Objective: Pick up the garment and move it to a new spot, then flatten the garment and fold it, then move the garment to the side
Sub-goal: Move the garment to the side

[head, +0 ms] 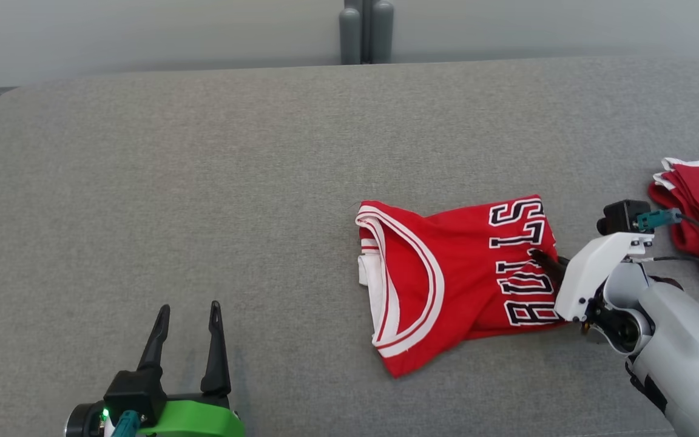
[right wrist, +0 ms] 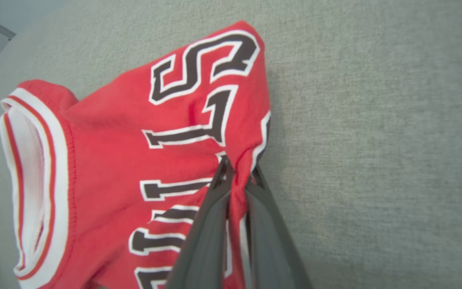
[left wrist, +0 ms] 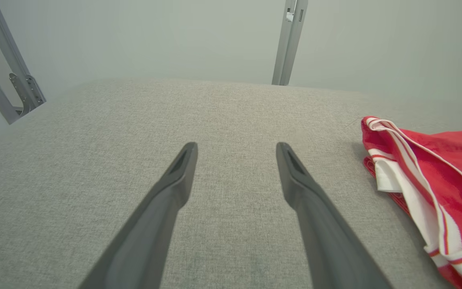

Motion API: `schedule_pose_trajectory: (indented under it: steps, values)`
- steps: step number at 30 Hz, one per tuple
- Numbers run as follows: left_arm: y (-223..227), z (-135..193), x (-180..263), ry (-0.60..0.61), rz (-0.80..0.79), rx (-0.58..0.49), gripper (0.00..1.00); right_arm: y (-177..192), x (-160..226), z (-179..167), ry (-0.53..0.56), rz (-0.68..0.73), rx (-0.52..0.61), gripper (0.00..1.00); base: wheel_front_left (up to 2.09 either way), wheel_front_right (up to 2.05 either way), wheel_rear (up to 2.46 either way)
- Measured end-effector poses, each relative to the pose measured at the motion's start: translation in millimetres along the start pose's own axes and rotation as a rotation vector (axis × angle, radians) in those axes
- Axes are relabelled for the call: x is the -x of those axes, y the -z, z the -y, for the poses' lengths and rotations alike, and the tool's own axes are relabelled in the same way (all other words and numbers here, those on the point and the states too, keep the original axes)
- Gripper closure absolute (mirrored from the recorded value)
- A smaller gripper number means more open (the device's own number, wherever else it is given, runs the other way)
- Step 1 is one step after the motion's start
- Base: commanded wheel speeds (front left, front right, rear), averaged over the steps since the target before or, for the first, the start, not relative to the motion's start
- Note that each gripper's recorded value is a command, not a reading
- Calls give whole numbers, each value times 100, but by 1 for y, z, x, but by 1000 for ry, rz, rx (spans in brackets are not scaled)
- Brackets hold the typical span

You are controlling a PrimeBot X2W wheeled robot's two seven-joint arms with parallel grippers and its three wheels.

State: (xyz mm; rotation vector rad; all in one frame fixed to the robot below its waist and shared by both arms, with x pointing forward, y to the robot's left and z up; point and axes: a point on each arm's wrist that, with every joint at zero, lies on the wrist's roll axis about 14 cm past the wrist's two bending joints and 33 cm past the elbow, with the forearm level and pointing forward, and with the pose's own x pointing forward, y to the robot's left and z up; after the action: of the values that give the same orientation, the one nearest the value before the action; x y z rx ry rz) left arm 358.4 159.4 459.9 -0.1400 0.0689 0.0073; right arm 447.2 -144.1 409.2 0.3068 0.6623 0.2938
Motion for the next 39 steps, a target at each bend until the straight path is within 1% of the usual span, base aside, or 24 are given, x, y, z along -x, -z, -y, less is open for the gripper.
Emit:
schedule_pose_trajectory:
  steps: [3,7,8,10,14,17,20,28,32,39]
  values:
    - [0,8,-7,27,2,-3,0,-12,10,12,23,36,15,100,0,0,0]
    - [4,28,-17,93,-8,-8,0,-27,31,41,88,78,52,100,0,0,0]
    - [4,28,-17,93,-8,-8,0,-27,31,41,88,78,52,100,0,0,0]
    - [4,41,-24,131,-7,-6,0,-41,42,51,112,112,78,100,0,0,0]
    - [4,66,-37,207,-2,-8,0,-73,63,57,124,185,128,100,0,0,0]
    - [5,84,-44,256,-1,-2,0,-95,82,65,143,212,163,100,0,0,0]
    - [7,95,-50,285,-5,4,0,-115,100,78,176,234,193,100,0,0,0]
    - [23,98,-56,289,-47,16,0,-144,115,110,262,229,199,100,0,0,0]
    - [25,90,-57,260,-54,16,0,-166,114,111,268,248,200,100,0,0,0]
    - [26,77,-56,224,-57,11,0,-179,111,112,274,237,198,100,0,0,0]
